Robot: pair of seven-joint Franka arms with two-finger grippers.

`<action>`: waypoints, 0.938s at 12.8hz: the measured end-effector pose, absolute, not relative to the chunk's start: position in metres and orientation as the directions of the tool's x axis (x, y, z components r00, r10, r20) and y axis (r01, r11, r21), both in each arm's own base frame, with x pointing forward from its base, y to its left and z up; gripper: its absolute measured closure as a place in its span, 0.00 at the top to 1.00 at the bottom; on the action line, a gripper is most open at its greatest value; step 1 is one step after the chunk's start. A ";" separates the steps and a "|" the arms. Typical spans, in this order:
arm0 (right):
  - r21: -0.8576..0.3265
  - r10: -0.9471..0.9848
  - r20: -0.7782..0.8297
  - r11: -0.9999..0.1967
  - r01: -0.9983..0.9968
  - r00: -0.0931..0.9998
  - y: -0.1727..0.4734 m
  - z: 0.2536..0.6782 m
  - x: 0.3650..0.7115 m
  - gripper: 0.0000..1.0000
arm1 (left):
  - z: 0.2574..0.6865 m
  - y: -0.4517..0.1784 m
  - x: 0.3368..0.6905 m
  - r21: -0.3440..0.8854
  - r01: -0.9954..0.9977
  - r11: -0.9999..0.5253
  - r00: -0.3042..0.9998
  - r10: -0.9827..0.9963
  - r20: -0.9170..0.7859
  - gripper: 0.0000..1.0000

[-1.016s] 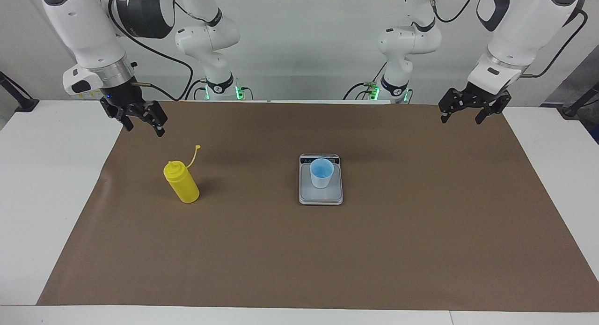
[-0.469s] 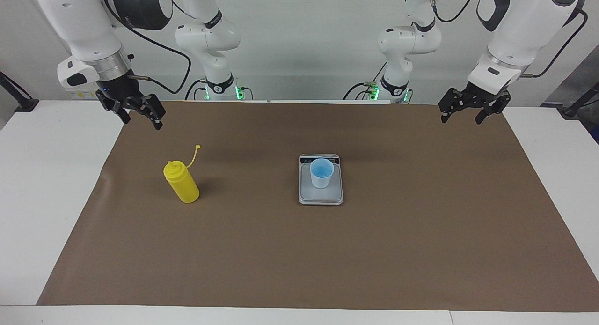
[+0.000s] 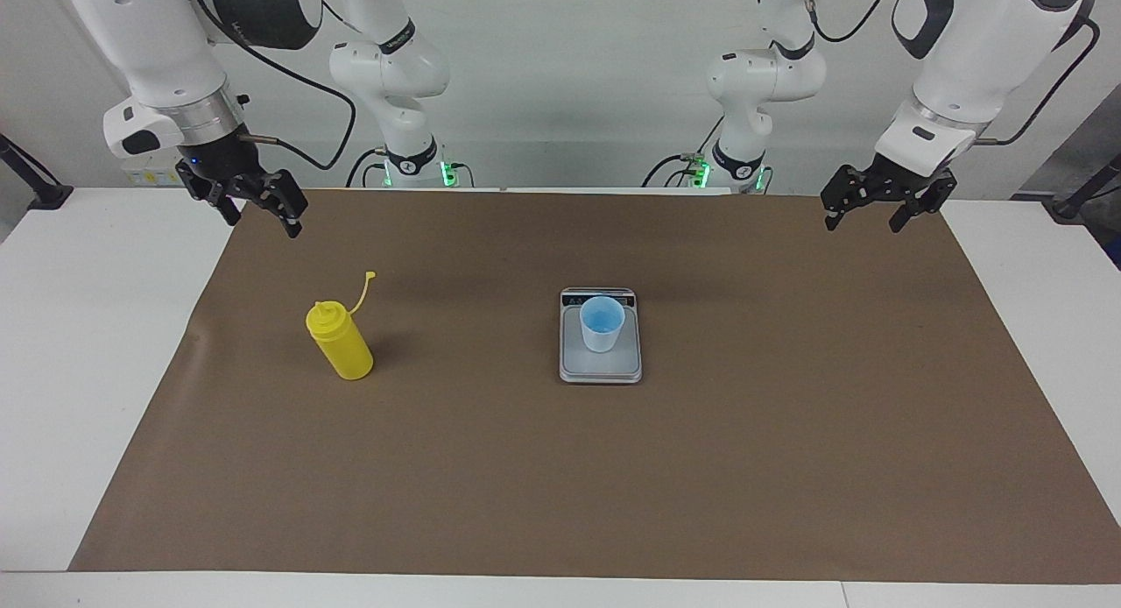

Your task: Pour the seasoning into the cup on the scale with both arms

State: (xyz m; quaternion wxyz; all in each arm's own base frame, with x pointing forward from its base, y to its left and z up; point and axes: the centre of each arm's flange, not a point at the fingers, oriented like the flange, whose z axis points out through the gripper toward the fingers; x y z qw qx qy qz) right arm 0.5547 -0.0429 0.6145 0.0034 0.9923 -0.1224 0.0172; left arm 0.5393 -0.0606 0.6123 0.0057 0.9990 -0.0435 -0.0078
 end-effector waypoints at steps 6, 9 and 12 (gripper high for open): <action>0.007 -0.183 0.017 -0.983 -0.183 0.983 -0.010 0.617 0.554 1.00 | 0.612 -0.061 0.539 0.012 -0.087 -0.996 0.996 -0.087 -0.015 1.00; 0.006 -0.182 0.022 -0.983 -0.182 0.983 -0.009 0.623 0.553 1.00 | 0.612 -0.061 0.539 0.012 -0.087 -0.996 0.996 -0.087 -0.015 1.00; 0.011 -0.184 -0.007 -0.983 -0.184 0.983 -0.010 0.620 0.550 1.00 | 0.612 -0.061 0.539 0.012 -0.087 -0.996 0.996 -0.087 -0.015 1.00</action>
